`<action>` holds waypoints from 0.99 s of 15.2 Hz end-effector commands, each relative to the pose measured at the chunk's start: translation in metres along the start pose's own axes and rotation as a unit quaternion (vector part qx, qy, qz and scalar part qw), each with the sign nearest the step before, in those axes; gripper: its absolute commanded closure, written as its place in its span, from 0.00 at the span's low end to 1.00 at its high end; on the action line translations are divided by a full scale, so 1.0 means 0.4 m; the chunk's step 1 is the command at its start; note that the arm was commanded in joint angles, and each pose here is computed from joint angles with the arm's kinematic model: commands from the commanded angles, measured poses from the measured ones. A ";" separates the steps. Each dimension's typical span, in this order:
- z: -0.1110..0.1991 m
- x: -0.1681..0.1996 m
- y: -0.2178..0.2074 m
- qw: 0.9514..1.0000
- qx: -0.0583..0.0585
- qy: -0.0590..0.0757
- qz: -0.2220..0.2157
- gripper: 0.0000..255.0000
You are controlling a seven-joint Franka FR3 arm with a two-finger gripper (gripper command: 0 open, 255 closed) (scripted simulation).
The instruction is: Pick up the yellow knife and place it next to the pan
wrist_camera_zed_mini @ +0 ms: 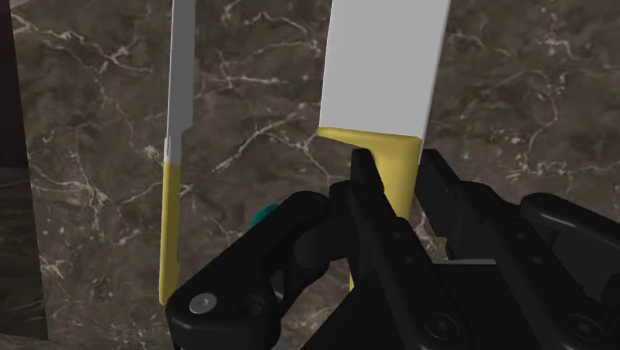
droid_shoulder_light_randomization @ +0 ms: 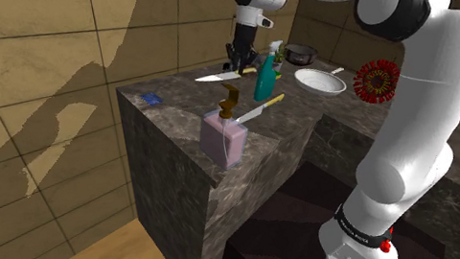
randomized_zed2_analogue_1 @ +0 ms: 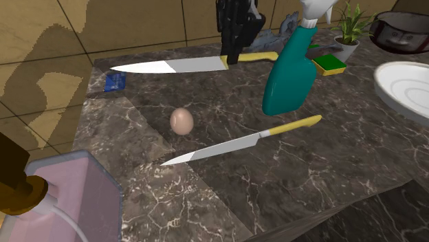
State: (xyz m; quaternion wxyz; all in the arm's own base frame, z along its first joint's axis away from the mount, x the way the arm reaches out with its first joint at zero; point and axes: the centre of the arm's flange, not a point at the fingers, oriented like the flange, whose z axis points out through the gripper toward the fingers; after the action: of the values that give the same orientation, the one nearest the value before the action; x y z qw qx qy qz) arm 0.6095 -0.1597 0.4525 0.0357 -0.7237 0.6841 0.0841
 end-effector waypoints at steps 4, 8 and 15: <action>0.000 0.093 0.133 1.000 0.000 0.000 0.000 1.00; -0.006 0.167 0.242 1.000 0.000 0.000 0.000 1.00; -0.017 0.297 0.433 1.000 0.000 0.000 0.000 1.00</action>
State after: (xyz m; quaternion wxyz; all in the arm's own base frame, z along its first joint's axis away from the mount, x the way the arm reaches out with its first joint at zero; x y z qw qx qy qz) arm 0.4567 -0.2818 0.4502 0.0356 -0.7234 0.6844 0.0842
